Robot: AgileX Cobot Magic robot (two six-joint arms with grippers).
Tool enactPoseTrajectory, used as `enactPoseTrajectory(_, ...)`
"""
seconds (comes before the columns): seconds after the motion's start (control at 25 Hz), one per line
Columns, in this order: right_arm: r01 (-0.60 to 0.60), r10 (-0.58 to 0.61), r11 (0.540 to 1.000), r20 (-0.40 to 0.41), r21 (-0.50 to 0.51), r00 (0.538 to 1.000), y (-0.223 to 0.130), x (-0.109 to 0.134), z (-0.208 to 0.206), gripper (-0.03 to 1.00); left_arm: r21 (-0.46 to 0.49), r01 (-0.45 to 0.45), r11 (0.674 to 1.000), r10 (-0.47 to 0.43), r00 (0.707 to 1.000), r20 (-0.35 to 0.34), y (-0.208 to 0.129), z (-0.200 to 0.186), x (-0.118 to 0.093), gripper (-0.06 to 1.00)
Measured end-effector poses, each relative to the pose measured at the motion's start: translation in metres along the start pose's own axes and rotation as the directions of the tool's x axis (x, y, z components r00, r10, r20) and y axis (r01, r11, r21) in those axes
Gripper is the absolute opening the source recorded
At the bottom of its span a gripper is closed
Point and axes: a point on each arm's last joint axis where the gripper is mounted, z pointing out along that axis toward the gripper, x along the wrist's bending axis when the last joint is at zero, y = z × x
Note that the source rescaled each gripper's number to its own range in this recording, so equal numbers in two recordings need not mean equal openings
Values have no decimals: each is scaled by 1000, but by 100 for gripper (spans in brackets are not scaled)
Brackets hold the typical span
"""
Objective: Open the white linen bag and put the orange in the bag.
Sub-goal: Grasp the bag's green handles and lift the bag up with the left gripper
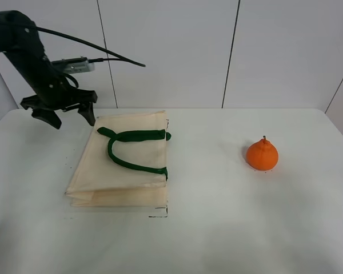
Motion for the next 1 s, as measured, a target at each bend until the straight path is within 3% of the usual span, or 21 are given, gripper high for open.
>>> enactPoseTrajectory(0.2, 0, 0, 1000, 0, 0, 1000, 0, 0, 0, 100, 10, -64, 998, 64, 998, -23, 4, 30, -44, 99)
enactPoseTrajectory(0.36, 0, 0, 1000, 0, 0, 1000, 0, 0, 0, 100, 9, -73, 997, 73, 997, -28, 7, 49, -60, 99)
enactPoseTrajectory(1.0, 0, 0, 1000, 0, 0, 1000, 0, 0, 0, 100, 82, -43, 996, 47, 998, -52, -5, 131, -59, 99)
